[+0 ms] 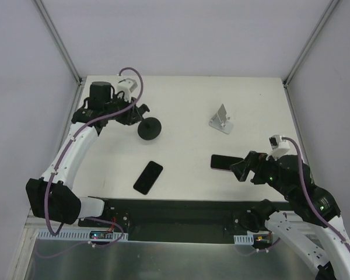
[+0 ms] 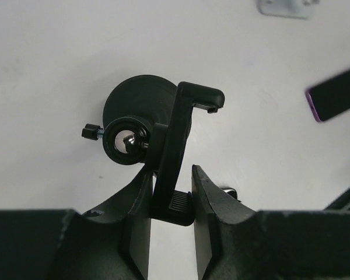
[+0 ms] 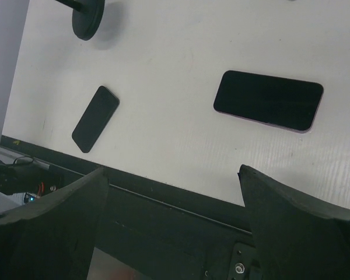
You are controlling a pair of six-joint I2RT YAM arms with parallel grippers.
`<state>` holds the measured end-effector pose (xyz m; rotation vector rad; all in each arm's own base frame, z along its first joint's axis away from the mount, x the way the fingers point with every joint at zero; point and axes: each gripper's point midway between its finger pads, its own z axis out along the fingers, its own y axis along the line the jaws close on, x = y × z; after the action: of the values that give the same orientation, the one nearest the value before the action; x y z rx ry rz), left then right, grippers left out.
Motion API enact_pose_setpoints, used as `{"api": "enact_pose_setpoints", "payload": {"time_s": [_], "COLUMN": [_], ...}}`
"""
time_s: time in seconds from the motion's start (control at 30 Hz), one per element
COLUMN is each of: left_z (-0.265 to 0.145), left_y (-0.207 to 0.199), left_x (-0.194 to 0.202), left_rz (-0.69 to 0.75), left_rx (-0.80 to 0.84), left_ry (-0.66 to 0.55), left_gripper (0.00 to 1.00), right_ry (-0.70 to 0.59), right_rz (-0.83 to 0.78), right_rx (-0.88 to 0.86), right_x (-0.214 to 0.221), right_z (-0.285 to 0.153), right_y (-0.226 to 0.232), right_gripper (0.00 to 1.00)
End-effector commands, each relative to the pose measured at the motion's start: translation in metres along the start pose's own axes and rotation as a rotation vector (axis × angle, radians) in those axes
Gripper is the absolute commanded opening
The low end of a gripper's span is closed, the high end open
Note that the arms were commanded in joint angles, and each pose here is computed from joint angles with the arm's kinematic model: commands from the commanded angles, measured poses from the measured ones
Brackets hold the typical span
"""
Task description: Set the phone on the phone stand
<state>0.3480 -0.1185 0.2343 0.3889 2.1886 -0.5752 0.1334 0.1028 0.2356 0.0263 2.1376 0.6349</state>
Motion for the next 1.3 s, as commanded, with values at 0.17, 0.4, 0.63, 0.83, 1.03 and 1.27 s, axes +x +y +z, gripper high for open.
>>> {"api": "enact_pose_setpoints", "payload": {"time_s": [0.17,0.4,0.63,0.83,1.03,1.27], "left_z": [-0.005,0.01,0.018,0.028,0.037,-0.019], "left_y": [-0.107,-0.122,-0.14,-0.148,-0.14,-0.134], "left_x": [0.026,0.051,0.046,0.036,0.031,0.027], "left_rz": [0.419,0.512,0.517,0.501,0.404,0.292], "left_rx": [0.316,0.35,0.44,0.477,0.409,0.275], "left_ry": [-0.031,0.031,0.041,0.048,0.074,-0.042], "left_gripper": [0.0,0.0,0.0,0.12,0.99,0.99], "right_ry": [0.207,0.244,0.276,0.264,0.257,0.287], "right_rz": [-0.008,0.028,0.004,-0.01,0.002,-0.031], "right_rx": [-0.056,-0.082,-0.054,-0.007,0.002,-0.042], "right_x": [0.035,0.048,0.054,0.048,0.051,0.041], "right_z": [0.031,0.044,0.052,0.054,0.054,0.065], "right_y": [0.014,0.023,0.027,0.025,0.023,0.045], "right_gripper": [0.96,0.96,0.96,0.96,0.96,0.96]}}
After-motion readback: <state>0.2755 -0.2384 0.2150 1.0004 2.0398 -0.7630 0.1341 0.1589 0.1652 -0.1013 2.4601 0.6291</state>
